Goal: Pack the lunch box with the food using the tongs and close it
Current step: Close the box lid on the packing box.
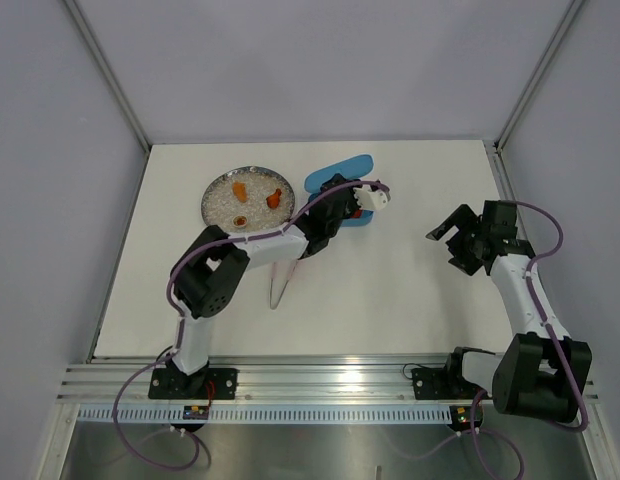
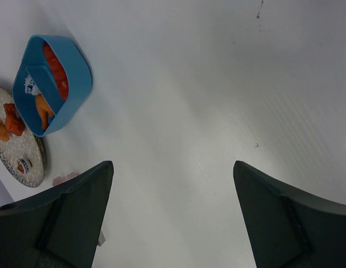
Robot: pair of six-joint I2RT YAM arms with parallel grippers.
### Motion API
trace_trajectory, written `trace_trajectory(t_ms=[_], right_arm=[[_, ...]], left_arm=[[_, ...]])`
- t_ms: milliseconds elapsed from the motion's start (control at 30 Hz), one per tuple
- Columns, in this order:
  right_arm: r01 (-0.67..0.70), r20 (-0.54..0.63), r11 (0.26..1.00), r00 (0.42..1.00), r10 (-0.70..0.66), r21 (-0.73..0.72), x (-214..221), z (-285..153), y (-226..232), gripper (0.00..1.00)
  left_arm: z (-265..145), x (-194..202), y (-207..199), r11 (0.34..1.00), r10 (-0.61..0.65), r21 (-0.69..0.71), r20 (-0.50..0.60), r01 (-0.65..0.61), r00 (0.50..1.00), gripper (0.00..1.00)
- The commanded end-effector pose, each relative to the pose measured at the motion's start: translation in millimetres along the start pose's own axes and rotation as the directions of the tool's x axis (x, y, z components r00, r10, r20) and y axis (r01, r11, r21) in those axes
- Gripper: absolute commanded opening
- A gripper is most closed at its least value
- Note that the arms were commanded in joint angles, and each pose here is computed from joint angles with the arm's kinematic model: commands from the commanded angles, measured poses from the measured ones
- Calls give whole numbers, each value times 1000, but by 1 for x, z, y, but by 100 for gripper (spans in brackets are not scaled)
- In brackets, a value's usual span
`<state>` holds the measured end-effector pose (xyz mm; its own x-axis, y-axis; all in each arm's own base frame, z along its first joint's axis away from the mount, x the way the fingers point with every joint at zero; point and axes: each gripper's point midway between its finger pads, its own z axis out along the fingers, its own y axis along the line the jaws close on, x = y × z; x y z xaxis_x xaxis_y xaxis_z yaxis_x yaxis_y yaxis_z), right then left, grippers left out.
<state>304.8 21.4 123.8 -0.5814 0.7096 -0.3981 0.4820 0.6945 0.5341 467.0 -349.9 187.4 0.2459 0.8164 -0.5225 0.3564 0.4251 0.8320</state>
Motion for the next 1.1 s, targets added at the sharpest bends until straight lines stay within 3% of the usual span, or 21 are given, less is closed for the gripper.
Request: trace_trajectory(t_ms=[0, 467, 1067], right_arm=[[-5, -12, 999, 1000, 5, -33, 0, -6, 2, 96], [-7, -37, 999, 999, 6, -36, 5, -2, -1, 96], [3, -33, 999, 999, -5, -49, 7, -8, 0, 95]], left_arm=[[9, -33, 16, 996, 39, -81, 126, -29, 991, 0], [26, -16, -31, 998, 46, 45, 90, -51, 995, 2], [28, 0, -67, 990, 44, 132, 46, -49, 998, 14]])
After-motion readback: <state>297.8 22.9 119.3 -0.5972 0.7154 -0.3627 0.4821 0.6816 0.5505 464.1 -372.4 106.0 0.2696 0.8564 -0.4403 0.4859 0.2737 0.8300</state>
